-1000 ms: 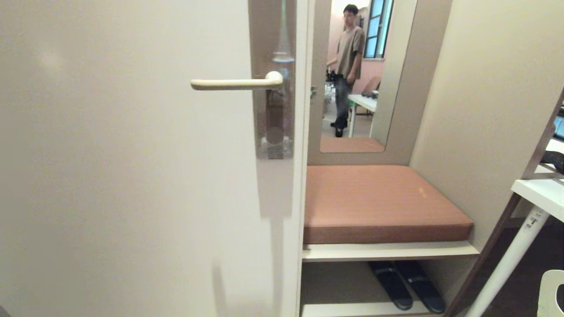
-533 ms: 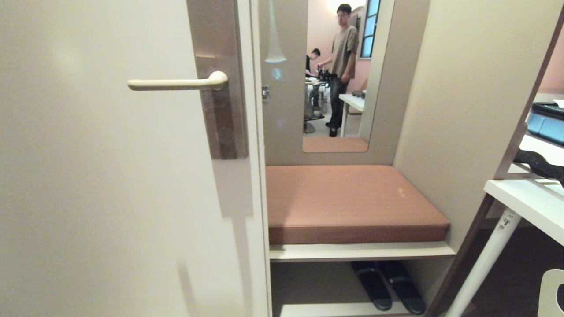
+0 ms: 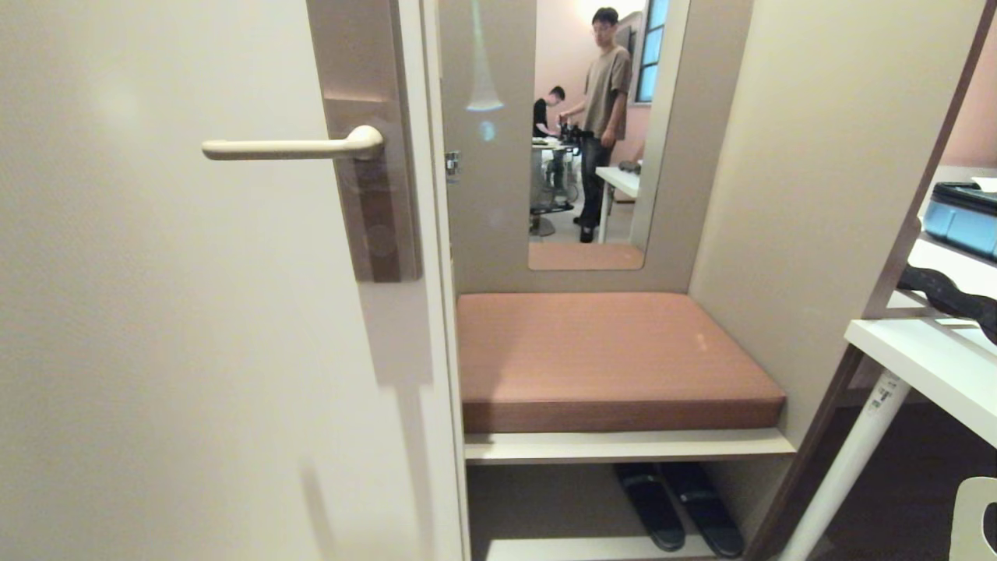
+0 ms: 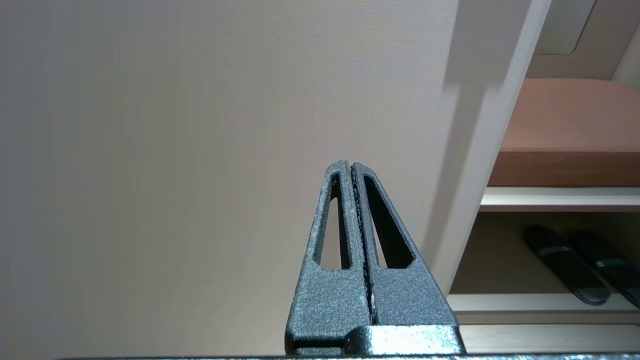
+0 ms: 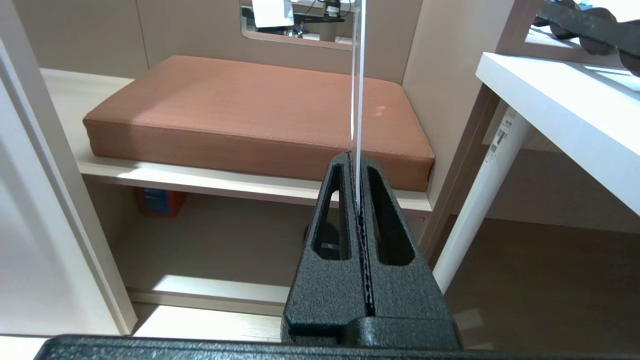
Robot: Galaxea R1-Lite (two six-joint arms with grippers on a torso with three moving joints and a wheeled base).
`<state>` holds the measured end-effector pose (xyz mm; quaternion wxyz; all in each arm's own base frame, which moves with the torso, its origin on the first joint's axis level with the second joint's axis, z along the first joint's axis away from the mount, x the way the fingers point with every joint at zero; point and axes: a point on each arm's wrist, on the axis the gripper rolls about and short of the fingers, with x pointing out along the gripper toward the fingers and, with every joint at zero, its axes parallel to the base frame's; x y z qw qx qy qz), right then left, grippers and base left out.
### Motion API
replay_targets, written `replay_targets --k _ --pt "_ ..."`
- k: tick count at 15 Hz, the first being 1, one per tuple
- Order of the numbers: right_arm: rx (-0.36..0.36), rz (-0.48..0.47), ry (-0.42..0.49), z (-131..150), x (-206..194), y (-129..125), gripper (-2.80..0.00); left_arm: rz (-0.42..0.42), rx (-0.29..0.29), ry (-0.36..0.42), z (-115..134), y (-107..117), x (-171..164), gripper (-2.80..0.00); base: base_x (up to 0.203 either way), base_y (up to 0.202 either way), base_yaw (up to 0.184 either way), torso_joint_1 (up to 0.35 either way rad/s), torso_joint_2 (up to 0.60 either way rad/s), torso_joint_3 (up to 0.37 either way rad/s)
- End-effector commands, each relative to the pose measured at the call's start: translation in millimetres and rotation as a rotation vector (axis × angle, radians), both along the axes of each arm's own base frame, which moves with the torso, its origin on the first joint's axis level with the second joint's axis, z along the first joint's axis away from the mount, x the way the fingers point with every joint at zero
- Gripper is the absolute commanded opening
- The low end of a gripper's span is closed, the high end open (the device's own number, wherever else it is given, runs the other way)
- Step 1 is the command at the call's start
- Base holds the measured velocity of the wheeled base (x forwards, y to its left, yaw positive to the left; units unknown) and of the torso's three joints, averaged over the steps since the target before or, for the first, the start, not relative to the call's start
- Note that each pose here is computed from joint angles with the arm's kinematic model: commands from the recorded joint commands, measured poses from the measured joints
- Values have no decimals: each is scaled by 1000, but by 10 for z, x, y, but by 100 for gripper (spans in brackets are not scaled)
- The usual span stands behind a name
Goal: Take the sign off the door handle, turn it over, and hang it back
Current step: Hand it to the other hand
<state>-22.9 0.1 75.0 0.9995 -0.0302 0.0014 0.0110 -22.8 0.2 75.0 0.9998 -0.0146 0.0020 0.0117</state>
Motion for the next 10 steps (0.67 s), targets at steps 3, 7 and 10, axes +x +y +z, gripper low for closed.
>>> replay_targets --k 3,7,10 --pt "-1 1 1 0 1 0 -280 1 -3 0 0 0 0 -280 0 0 0 0 0 0" --pt "-1 1 1 0 1 0 -280 3 -6 -1 1 0 0 -280 0 0 0 0 0 0" --pt "-1 1 1 0 1 0 -280 0 3 -1 1 0 0 -280 0 0 0 0 0 0"
